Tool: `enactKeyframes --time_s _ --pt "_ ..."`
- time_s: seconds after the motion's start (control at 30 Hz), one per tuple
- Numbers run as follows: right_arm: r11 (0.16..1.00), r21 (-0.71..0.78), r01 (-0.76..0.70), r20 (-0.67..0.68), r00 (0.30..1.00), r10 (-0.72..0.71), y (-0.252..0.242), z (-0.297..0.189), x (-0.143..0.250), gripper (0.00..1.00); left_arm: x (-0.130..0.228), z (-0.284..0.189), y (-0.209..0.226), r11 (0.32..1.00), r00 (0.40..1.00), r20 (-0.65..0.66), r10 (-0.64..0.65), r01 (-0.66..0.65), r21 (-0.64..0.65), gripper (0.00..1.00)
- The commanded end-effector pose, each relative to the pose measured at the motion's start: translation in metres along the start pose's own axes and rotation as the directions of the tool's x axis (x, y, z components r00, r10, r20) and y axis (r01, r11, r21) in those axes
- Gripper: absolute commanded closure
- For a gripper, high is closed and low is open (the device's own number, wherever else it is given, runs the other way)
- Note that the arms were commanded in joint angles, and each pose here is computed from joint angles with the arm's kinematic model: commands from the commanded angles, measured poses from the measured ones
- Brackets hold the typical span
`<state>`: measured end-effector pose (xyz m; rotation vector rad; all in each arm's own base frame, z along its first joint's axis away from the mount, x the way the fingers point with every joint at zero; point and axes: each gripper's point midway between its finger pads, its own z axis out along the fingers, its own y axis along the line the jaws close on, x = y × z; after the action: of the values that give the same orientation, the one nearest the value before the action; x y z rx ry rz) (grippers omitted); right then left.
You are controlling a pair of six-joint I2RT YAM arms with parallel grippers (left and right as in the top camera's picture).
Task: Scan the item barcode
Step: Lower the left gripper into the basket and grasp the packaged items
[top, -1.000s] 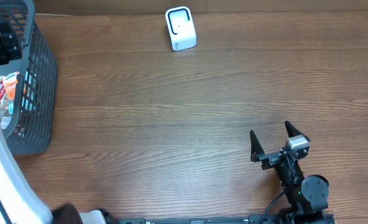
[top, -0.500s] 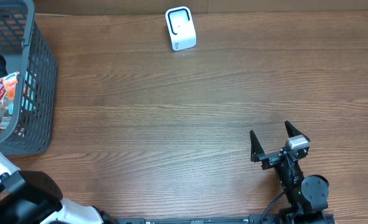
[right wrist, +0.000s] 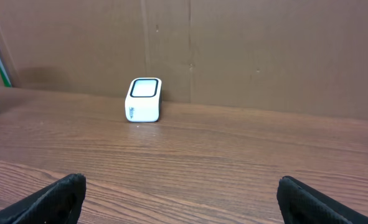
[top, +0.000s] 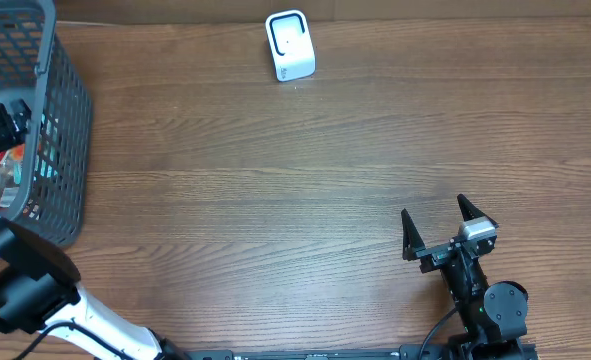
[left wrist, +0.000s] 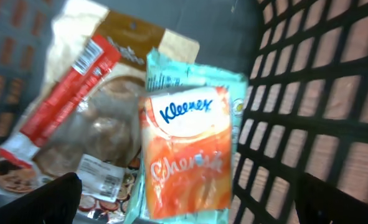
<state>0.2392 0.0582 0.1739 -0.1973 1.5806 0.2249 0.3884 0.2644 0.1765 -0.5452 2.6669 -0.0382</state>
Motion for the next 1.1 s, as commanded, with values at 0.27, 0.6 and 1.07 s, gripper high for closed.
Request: enactKeyframes --time_s 0.27,0.6,1.07 --pt "1.000 0.001 -0.007 0.000 1.000 0.007 0.000 0.000 0.003 0.00 0.024 0.054 -0.003 0.998 0.991 -0.133 0.007 0.000 0.055 0.00" --pt "1.000 0.001 -0.006 0.000 1.000 0.006 0.000 0.000 0.003 0.00 0.040 0.083 0.004 0.999 0.977 -0.214 -0.005 0.014 0.045 0.04" --pt "1.000 0.001 -0.006 0.000 1.000 0.006 0.000 0.000 0.003 0.00 0.037 0.075 0.003 0.999 0.979 -0.204 -0.003 0.012 0.042 0.64"
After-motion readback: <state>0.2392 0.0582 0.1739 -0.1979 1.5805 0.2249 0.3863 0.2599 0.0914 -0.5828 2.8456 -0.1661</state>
